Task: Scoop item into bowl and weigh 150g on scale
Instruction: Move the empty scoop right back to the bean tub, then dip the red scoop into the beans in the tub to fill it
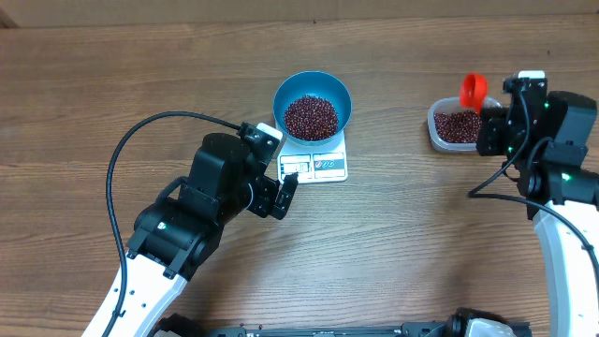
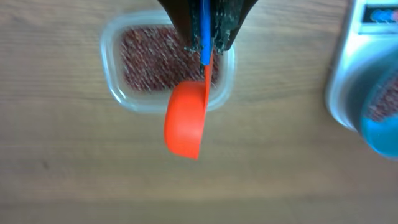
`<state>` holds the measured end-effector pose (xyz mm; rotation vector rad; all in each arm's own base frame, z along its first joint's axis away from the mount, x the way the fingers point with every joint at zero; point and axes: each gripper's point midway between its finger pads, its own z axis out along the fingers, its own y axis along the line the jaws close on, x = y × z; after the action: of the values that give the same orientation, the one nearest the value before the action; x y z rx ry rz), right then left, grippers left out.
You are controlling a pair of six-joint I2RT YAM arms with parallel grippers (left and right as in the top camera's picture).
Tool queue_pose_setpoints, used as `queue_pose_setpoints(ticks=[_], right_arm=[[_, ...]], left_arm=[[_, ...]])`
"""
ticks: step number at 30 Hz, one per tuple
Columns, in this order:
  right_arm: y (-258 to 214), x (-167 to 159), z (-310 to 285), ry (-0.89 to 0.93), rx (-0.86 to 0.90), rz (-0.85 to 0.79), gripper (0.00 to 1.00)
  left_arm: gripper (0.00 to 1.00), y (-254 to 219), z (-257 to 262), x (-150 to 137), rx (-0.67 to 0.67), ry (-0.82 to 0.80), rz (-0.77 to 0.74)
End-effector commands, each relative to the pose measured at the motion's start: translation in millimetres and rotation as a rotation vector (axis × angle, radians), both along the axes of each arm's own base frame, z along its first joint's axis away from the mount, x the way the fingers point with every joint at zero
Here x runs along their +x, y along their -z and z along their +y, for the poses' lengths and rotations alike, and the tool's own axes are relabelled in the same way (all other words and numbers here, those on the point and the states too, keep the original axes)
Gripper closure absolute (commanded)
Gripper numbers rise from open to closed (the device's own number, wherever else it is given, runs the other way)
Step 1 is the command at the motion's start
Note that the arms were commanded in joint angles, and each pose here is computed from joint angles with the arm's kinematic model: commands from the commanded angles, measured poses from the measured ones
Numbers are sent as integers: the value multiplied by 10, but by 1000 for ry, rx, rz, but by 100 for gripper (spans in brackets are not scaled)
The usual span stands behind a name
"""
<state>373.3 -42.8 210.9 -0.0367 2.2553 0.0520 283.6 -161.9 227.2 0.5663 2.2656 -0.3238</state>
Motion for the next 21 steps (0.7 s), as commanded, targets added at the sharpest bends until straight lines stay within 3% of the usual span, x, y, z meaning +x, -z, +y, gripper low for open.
queue_pose_setpoints(ticks=[1,7,21], right_arm=[[89,-28,-200,31,-124,64,96],[415,-130,-375,100,-179,205,96],[1034,44,-412,-53,-276,342,96]], left_arm=[[1,11,-6,4,-12,-3,9],[1,11,-6,4,-12,-3,9],[0,11,-6,4,-12,-3,9]])
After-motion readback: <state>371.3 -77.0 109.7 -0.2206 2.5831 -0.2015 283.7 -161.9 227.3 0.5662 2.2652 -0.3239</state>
